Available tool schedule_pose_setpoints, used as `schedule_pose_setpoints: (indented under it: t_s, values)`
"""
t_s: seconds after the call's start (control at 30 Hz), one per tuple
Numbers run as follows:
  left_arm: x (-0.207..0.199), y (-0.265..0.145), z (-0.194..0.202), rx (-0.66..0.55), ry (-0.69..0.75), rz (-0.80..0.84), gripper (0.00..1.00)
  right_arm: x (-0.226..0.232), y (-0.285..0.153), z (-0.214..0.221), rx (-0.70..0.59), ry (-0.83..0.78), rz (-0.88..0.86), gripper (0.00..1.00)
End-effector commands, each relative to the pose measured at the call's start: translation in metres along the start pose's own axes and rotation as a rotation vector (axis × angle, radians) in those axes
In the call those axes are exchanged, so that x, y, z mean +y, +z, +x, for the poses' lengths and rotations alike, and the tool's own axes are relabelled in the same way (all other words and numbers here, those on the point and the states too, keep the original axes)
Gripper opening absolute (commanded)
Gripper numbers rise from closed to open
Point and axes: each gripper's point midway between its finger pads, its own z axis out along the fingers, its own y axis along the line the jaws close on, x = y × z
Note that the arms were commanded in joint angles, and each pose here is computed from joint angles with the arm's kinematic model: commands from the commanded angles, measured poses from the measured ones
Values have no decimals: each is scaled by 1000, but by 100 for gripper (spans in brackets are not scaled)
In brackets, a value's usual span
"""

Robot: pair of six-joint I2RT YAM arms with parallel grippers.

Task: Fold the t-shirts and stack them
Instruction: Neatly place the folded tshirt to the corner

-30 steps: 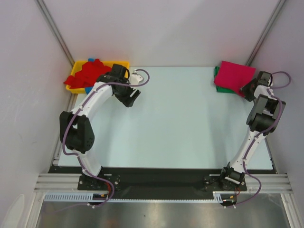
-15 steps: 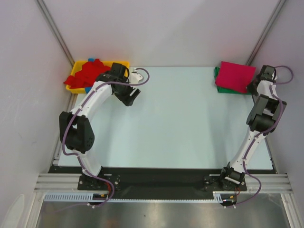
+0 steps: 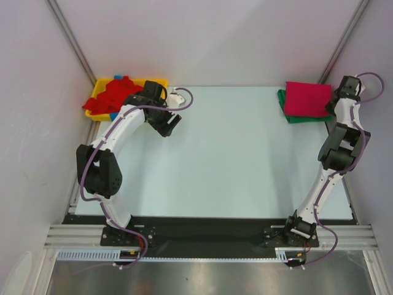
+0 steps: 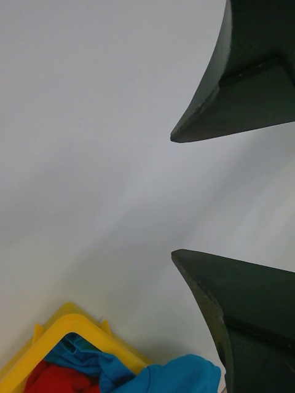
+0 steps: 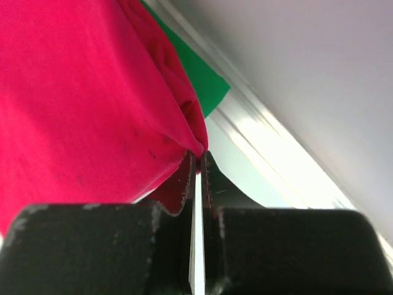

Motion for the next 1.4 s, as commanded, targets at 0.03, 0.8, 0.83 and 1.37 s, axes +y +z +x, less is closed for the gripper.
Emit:
schedule_pose_setpoints:
  t_s: [0.03, 0.8, 0.83, 1.37]
  values:
    - [11, -19, -17, -57, 28, -40, 76, -36, 7, -36, -115, -17, 131, 0]
    - [8, -21, -18, -68, 31, -27, 77, 141, -67, 47, -258, -848, -46, 69]
    - [8, -21, -18, -68, 33, -27, 77, 144, -64, 51, -256, -873, -30, 70]
    - [9, -19, -17, -67, 25, -14, 77, 146, -19, 72, -189, -960, 59, 37]
